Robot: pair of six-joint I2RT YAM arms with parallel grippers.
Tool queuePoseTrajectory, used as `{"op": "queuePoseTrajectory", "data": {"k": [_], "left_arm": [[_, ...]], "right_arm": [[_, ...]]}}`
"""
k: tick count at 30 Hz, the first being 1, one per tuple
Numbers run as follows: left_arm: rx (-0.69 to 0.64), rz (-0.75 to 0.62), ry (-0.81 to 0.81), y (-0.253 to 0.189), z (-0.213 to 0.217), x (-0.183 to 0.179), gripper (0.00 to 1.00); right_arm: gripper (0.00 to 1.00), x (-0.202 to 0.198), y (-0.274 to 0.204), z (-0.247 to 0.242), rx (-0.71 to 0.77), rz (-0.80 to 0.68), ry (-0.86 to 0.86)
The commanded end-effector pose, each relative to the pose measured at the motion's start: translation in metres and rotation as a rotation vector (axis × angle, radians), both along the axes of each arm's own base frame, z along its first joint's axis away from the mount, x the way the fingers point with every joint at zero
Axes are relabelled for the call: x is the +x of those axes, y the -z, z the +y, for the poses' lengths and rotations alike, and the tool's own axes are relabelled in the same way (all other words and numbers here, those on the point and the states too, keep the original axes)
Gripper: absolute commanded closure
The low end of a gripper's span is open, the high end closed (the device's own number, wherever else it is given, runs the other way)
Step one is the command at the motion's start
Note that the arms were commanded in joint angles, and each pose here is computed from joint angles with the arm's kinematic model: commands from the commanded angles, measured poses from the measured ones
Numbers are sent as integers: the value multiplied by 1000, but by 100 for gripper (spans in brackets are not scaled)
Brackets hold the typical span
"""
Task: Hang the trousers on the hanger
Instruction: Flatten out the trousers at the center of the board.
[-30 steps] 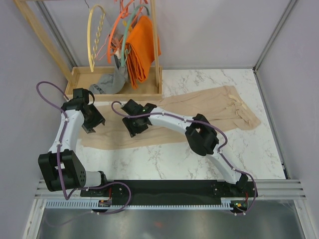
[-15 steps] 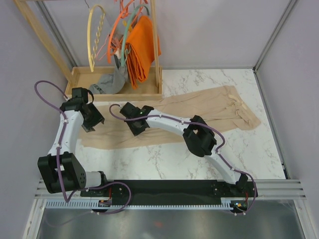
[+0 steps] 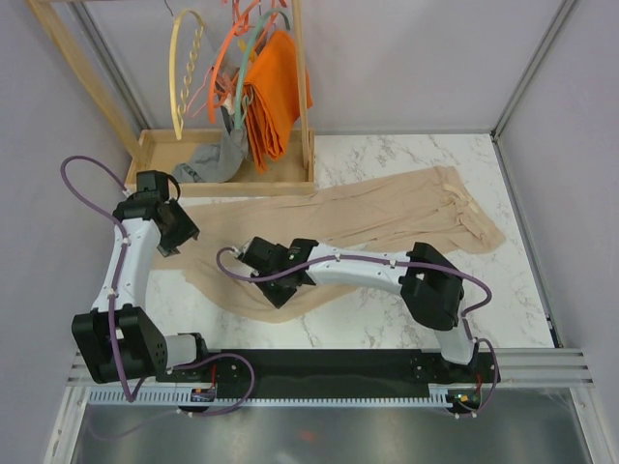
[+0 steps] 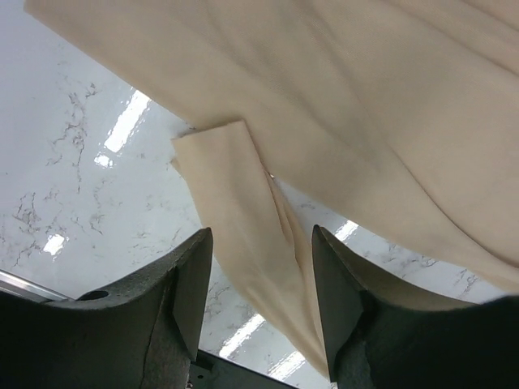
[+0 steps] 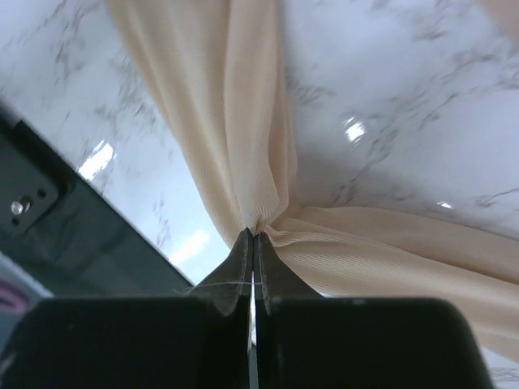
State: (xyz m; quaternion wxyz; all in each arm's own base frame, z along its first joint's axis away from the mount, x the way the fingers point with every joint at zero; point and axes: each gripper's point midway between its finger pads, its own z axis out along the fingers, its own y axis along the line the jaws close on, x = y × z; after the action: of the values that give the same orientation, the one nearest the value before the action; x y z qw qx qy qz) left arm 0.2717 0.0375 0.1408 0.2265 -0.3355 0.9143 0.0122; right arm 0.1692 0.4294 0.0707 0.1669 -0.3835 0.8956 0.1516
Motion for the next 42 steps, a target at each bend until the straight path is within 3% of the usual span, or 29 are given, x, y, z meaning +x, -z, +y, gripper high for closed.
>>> {"op": "queuePoseTrajectory", "data": {"k": [1,3,4,7,10,13,19,27,31,34,41,42], "left_arm": [[41,-5,-23,-5,8,-10,41],[38,29,-47,1,10,-17,41],[31,59,-60,6,11,-22,41],[-9,156,-97,27,10,-40,41],[-87,237,-81,48,-2,-50,41],[-203,278,-50,62,-22,-51,41],[-253,281,-50,74,-31,-44,38],[-283,437,-115,116,-36,-63,40],[-226,468,-174,123,-27,-68,45],[-203,506,-203,130,-22,-74,54],[-222,508,-221,129,-23,-77,98],[-222,495,-223,124,-21,-76,98]], "right_arm": [[97,-29,5,-2,48,108,-81],[84,-44,13,-9,43,176,-102],[70,-47,14,-11,42,192,-108],[52,-28,8,-27,30,134,-48],[47,7,-5,-48,39,112,60],[46,58,-20,-86,43,82,221],[44,138,-22,-190,-11,52,579],[46,170,6,-296,-137,81,921],[48,171,8,-312,-139,91,955],[49,170,10,-322,-148,91,984],[52,163,30,-338,-191,122,1006],[52,163,32,-340,-199,119,1008]]}}
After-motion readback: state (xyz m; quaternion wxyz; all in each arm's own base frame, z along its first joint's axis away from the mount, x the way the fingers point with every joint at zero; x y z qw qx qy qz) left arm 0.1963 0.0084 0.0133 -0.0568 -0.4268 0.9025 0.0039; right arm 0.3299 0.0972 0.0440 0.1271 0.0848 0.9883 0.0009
